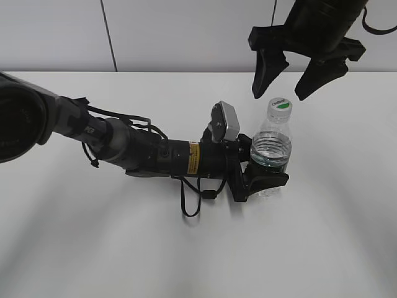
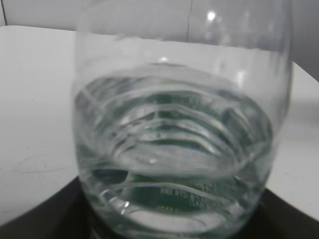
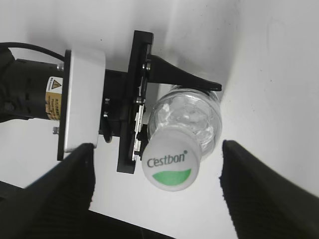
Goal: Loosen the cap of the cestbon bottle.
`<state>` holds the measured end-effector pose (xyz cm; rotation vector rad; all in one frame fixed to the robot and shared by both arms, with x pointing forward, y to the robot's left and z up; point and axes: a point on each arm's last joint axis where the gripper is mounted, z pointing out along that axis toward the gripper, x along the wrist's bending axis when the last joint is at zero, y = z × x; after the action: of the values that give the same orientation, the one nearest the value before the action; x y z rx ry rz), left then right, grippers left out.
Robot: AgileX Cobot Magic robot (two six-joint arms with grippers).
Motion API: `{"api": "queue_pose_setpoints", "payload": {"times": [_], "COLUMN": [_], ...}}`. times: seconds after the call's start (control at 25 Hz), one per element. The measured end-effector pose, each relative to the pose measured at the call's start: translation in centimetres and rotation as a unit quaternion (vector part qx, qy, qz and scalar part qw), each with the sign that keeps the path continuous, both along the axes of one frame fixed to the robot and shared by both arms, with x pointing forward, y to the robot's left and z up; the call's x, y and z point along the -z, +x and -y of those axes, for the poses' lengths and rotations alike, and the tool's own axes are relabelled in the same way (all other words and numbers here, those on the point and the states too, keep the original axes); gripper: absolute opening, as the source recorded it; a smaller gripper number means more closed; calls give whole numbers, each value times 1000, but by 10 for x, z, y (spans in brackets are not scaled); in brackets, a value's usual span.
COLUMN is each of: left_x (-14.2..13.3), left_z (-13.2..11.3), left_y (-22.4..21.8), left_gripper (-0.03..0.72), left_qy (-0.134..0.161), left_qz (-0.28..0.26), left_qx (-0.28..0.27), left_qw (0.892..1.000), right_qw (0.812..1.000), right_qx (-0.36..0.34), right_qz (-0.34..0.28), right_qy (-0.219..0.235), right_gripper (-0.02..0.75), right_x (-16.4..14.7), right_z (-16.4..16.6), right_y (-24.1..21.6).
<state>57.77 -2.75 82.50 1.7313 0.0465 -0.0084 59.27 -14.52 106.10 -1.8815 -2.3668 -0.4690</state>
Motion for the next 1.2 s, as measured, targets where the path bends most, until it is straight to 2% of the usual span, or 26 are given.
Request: {"api": "queue_pose_setpoints", "payload": {"times": [0.28, 0.68, 0.88, 1.2], "left_x": [0, 0, 0, 0], "left_z": [0, 0, 0, 0], "left_y": [0, 0, 0, 0], "left_gripper": [502, 502, 502, 502], "left_qy": [0, 0, 0, 0], "left_qz": [0, 0, 0, 0], "left_qx": [0, 1, 1, 1], "left_qw": [1000, 1000, 1000, 1000], "right_qw": [1000, 999, 999, 999], "right_qx": [0, -13, -18, -27], "right_qz": [-12, -42, -39, -29], "right_qy": [-5, -18, -19, -18], "right_gripper": [586, 481, 424, 418], "right_x": [10, 29, 27, 22], "right_z": [-2, 1, 2, 2], "right_y": [4, -4, -5, -7]}}
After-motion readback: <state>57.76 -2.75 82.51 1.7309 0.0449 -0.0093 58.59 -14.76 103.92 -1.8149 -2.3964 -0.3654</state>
